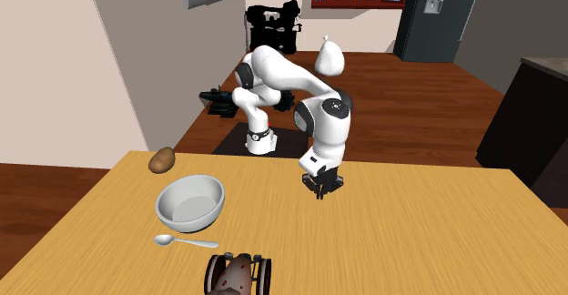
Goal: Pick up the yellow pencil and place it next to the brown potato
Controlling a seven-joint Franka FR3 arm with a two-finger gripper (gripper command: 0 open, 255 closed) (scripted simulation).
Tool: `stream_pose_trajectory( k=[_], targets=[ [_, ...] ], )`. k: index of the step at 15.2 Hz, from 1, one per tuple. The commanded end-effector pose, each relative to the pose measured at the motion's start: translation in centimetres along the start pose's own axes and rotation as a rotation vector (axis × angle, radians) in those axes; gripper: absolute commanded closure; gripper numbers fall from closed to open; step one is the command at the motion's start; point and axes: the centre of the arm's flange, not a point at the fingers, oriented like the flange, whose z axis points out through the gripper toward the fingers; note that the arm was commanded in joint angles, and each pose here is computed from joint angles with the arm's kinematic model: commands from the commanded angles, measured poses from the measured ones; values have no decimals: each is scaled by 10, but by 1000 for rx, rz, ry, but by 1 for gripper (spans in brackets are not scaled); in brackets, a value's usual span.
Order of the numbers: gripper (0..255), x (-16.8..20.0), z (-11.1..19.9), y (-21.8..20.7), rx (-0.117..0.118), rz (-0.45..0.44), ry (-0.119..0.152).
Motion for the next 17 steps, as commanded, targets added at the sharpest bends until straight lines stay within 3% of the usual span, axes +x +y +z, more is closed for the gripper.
stream_pose_trajectory(
  k=[1, 11, 17],
  targets=[
    [255, -1, -11, 0, 0, 0, -1],
    [255, -6, -59, 2, 0, 0, -1],
    [255, -17, -55, 80, 0, 0, -1]
  ],
)
